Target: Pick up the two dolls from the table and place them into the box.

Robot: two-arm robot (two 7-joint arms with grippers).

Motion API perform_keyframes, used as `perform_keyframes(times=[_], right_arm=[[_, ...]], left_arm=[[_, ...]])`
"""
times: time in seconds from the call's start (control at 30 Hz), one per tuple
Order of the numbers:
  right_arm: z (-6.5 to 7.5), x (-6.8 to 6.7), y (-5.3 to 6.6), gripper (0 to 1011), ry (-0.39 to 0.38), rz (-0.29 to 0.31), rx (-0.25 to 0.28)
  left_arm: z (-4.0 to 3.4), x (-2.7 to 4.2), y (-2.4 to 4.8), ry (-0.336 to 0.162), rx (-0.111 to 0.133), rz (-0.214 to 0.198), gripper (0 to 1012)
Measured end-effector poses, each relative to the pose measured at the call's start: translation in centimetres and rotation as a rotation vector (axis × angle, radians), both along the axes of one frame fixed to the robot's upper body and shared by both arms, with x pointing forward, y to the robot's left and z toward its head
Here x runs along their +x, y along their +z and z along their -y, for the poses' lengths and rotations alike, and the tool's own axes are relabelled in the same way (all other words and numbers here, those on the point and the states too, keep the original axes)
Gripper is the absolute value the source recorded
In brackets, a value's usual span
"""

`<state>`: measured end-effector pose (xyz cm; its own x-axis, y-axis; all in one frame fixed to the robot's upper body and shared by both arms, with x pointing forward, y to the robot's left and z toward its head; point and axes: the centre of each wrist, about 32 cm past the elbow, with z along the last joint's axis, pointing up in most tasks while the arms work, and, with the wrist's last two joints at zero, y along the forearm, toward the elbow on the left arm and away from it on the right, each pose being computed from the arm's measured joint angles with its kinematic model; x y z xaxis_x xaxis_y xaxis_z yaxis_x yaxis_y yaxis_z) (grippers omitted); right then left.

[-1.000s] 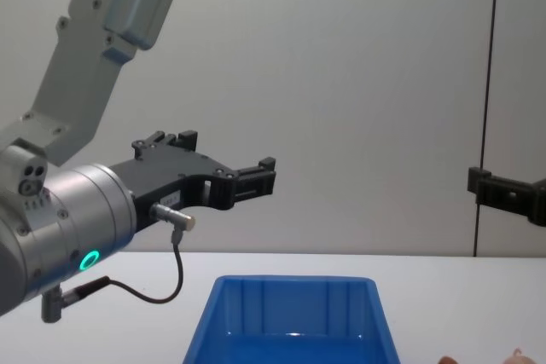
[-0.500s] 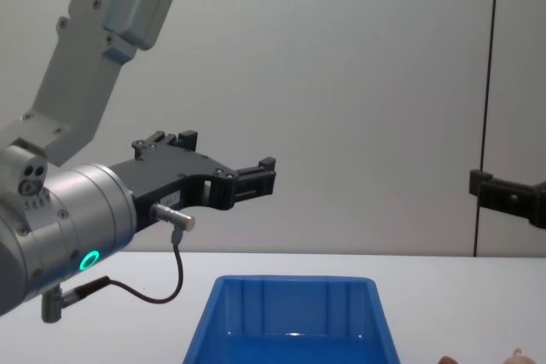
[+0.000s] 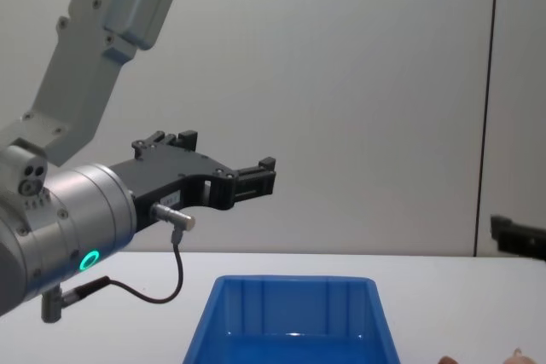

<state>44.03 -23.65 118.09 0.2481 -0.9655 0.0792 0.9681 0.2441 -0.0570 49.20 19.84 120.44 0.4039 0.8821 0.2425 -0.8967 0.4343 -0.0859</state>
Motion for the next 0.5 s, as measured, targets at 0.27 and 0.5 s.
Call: perform_keyframes(times=[0.27, 0.5], right_arm=[[0.1, -0.4, -0.7, 1001, -0.043, -0.071, -0.035], [0.0, -0.6, -1.4, 1001, -0.068, -0.129, -0.054]], left_arm=[[0.00, 0.00, 0.00, 0.000, 0.000, 0.000, 1001], [0.00, 0.00, 0.00, 0.000, 0.000, 0.000, 1001]])
